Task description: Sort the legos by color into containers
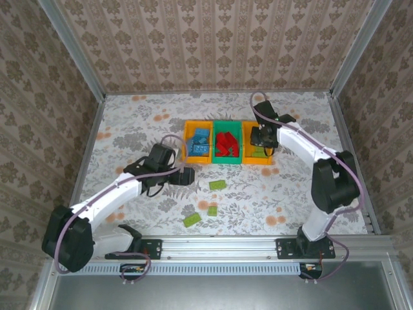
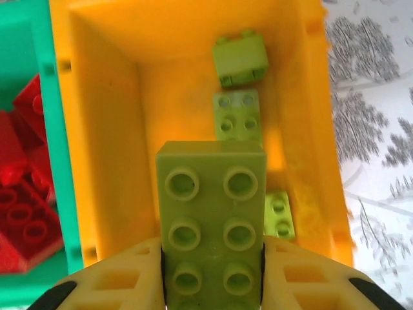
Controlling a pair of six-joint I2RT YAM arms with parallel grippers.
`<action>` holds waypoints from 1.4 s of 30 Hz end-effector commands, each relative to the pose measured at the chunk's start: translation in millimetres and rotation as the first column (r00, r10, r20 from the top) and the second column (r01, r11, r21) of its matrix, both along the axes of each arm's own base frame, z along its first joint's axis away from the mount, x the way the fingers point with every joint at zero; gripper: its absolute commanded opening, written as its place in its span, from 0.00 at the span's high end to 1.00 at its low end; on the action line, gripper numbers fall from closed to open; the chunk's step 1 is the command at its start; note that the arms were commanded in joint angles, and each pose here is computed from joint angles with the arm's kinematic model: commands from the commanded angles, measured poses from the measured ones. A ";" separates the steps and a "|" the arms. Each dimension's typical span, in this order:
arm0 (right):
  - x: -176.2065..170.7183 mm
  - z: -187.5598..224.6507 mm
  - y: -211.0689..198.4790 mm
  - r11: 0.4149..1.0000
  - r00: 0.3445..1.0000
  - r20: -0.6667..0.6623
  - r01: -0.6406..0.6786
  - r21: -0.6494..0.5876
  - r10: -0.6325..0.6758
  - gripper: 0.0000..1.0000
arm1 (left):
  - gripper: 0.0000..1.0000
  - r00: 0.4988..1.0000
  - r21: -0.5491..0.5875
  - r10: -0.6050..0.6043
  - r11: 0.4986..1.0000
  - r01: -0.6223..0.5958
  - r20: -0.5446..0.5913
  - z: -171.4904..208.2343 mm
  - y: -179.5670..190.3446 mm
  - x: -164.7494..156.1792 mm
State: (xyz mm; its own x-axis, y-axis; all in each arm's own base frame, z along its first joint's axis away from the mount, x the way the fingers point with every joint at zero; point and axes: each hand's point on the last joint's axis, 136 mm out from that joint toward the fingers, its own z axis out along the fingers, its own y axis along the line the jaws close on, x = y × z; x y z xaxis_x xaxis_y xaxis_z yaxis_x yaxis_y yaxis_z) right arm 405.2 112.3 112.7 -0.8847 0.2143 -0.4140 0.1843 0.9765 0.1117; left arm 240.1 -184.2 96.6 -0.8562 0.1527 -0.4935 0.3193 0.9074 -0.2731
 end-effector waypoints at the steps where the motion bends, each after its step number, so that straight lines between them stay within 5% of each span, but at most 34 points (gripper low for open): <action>1: 6.6 -9.5 7.8 0.998 0.996 -0.065 -0.069 -0.005 0.069 0.68 | 0.00 0.998 0.033 -0.055 0.998 0.056 -0.029 -8.0 2.3 -23.7; 18: 7.8 -40.5 6.3 0.996 0.985 -0.151 -0.087 -0.038 0.080 0.50 | 0.06 0.965 0.042 -0.181 0.980 0.192 -0.188 -55.7 -8.1 -114.1; 28: 1.5 -32.2 7.6 0.997 0.989 -0.123 -0.083 -0.012 0.081 0.43 | 0.07 0.934 0.076 -0.314 0.941 0.330 -0.171 -52.6 -23.4 -138.0; 42: -1.0 -29.6 6.6 0.997 0.990 -0.113 -0.083 -0.007 0.081 0.41 | 0.08 0.910 0.320 -0.341 0.857 0.403 -0.235 -68.2 -22.6 -141.7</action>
State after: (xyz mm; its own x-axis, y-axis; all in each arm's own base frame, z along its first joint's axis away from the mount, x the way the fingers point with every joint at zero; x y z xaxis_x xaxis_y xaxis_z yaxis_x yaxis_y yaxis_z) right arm 409.5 119.0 72.9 -0.9417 0.1399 -0.3060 0.1247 0.9898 0.0688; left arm 94.8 -210.2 25.2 -0.7822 0.5846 -0.2155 0.6133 0.7832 -0.1016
